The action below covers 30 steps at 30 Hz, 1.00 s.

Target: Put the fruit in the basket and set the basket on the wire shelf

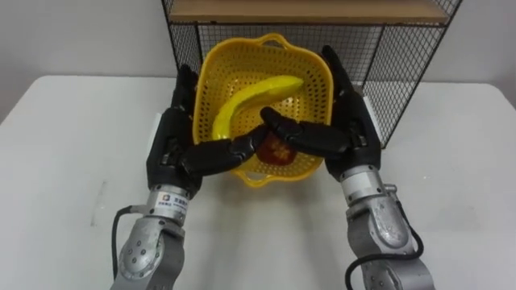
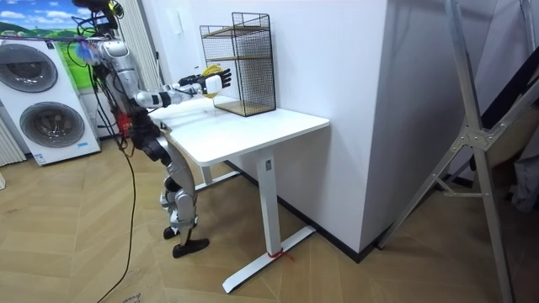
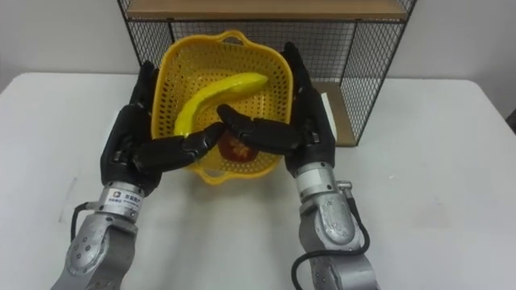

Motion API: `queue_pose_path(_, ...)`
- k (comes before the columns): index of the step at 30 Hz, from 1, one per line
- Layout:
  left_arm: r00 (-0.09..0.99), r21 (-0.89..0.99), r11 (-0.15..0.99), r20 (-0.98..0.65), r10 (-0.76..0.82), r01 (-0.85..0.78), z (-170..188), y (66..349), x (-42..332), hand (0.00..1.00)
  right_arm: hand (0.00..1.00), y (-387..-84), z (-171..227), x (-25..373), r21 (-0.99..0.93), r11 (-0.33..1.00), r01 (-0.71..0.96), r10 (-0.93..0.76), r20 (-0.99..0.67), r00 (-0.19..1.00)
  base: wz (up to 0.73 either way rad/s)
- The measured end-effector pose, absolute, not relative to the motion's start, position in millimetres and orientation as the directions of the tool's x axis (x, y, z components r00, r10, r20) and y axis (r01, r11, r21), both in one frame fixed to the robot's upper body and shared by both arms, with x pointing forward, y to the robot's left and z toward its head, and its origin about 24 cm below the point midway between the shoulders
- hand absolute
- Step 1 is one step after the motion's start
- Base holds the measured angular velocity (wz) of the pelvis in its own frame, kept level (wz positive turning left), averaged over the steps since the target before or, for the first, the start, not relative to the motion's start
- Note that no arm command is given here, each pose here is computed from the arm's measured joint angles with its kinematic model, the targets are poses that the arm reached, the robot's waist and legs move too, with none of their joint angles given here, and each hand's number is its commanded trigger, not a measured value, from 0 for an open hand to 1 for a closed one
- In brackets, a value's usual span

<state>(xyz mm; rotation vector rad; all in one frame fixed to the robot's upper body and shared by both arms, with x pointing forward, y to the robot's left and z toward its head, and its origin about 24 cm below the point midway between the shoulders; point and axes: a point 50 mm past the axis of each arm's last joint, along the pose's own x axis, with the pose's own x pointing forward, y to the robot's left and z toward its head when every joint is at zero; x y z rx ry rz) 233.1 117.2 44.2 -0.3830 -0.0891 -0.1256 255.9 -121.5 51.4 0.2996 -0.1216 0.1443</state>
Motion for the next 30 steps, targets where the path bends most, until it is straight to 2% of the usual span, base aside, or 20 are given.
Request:
queue_pose_path(22, 0.987, -0.335, 0.93, 0.104, -0.123, 0.151, 51.5, 112.3, 246.7, 0.0, 0.0, -122.7, 57.6, 264.3, 0.276, 0.953, -0.128, 0.092, 0.137, 0.986, -0.01)
queue_pose_path(30, 0.99, -0.297, 0.945, 0.012, -0.138, 0.136, 40.1, 107.0, 266.3, 0.0, 0.0, -124.2, 54.6, 270.8, 0.267, 0.96, -0.081, 0.058, 0.093, 0.994, -0.03)
